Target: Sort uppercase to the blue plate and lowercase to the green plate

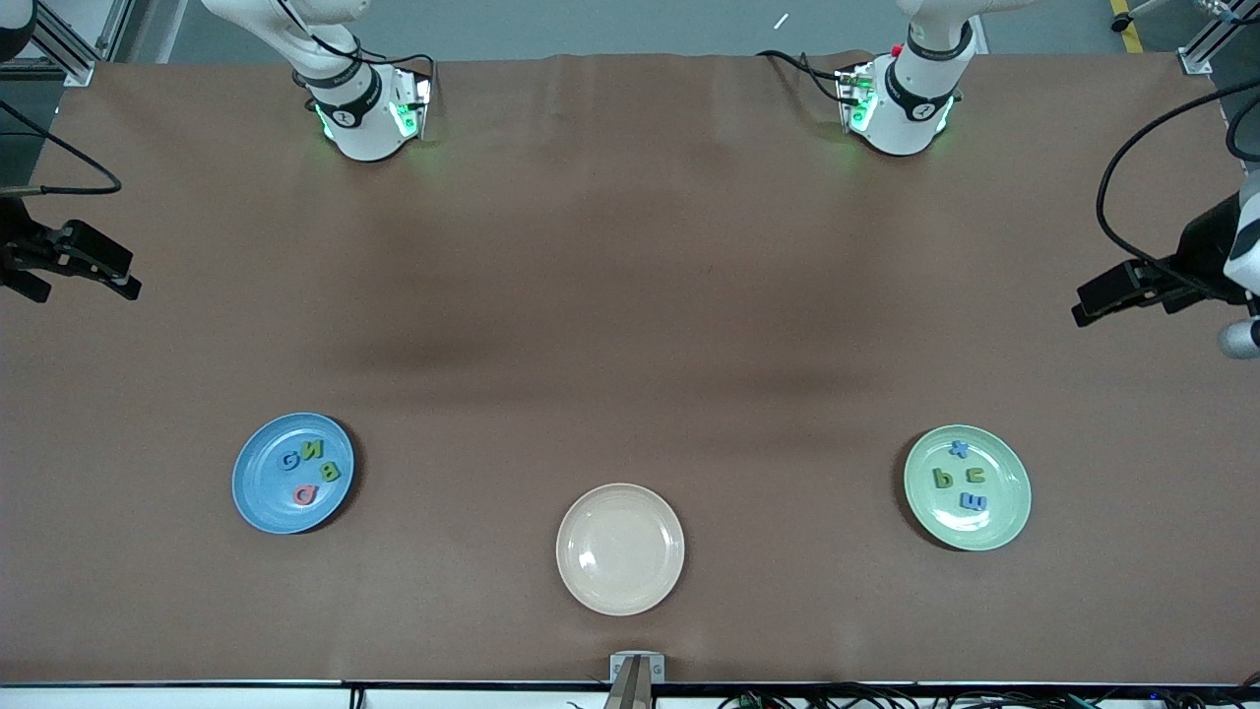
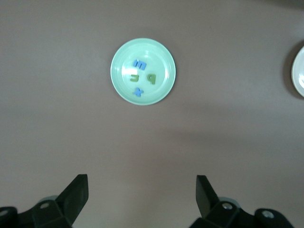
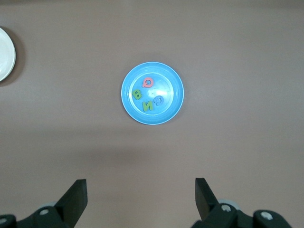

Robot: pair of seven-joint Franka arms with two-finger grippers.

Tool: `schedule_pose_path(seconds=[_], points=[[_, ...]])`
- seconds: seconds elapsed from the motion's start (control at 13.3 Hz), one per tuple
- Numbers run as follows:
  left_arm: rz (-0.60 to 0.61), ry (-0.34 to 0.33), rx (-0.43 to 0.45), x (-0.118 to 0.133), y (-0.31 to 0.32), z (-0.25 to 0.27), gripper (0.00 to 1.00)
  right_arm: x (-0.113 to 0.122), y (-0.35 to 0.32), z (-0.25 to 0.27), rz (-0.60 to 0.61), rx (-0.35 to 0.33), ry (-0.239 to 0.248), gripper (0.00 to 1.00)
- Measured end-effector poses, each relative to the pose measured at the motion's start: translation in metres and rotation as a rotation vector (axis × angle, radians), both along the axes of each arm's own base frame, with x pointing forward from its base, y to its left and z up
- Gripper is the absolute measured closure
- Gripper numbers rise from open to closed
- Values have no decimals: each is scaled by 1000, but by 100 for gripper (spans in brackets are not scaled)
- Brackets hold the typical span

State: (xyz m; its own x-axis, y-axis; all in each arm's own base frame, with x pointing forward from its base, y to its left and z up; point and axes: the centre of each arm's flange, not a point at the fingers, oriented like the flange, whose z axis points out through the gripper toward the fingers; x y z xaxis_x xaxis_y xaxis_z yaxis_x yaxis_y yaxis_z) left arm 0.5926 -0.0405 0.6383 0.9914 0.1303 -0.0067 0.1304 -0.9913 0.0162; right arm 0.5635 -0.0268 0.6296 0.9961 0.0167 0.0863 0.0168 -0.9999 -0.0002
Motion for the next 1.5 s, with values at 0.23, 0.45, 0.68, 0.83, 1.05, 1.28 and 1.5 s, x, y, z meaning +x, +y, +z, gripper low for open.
schedule_pose_path(seconds=[0.23,0.45,0.68,0.83,1.05,1.28,1.5], points=[[-15,7,13,-29,-5,8,0,0,-1,0,-1,0,-1,0],[-17,21,20,-50,-5,6,0,0,-1,0,-1,0,-1,0],[-18,22,24,-63,-6,-5,0,0,-1,0,-2,0,-1,0],[-25,19,26,-70,-10,-4,0,0,-1,0,-2,0,-1,0],[-29,14,27,-72,-12,-1,0,0,-1,0,-2,-2,-4,0],[-27,13,27,-73,-11,0,0,0,-1,0,-1,-3,-5,0],[-28,13,27,-75,-11,9,0,1,0,0,0,-3,-5,0]])
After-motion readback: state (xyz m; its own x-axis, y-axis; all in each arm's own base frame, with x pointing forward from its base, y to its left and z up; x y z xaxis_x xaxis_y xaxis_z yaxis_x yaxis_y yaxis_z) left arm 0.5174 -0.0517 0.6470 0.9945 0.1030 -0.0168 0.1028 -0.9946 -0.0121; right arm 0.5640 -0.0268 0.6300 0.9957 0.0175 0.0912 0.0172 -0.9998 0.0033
